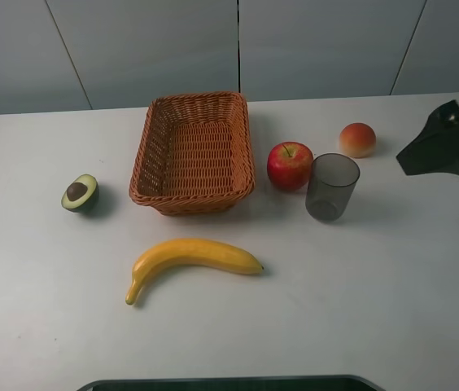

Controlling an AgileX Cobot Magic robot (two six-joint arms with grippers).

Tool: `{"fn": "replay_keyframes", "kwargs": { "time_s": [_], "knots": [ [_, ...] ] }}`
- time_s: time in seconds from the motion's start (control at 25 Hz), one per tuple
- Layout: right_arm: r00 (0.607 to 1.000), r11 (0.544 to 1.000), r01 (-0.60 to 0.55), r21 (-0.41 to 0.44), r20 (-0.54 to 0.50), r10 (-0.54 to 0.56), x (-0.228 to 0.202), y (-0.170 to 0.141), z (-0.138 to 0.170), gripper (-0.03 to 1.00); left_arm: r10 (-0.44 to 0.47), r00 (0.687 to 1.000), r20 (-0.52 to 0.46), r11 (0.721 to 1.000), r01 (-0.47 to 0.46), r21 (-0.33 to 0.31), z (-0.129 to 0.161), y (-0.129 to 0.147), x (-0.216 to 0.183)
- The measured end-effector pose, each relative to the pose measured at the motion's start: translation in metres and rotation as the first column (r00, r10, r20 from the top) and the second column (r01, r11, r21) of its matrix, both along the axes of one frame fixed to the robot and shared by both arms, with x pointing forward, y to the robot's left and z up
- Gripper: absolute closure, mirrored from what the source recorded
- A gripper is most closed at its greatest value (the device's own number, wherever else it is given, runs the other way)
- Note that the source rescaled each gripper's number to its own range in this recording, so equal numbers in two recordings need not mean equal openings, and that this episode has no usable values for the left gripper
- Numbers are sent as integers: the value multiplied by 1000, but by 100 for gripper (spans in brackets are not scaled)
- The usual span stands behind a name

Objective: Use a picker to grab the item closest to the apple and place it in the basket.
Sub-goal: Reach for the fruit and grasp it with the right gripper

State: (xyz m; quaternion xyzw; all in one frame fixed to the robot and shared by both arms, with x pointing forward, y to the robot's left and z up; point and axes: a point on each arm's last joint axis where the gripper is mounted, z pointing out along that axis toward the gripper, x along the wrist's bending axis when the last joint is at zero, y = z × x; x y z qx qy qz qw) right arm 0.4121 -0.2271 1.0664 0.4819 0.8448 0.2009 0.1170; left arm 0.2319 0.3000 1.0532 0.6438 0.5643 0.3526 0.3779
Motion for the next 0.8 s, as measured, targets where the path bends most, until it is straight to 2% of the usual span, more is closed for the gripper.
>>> {"fn": "replay_keyframes", "kwargs": {
  "time_s": [0.16, 0.36, 0.64, 0.8],
  "knots": [
    [981, 979, -192, -66, -48, 189, 23, 29, -9, -3, 0, 1000, 0, 1000, 0, 0, 0, 0, 0],
    [919, 912, -390, -130, -116, 377, 47, 59, -28, -3, 0, 1000, 0, 1000, 0, 0, 0, 0, 0],
    [826, 816, -554, -164, -226, 516, 59, 82, -62, -3, 0, 1000, 0, 1000, 0, 0, 0, 0, 0],
    [812, 801, -573, -173, -248, 528, 66, 85, -76, -3, 0, 1000, 0, 1000, 0, 0, 0, 0, 0]
  ]
}}
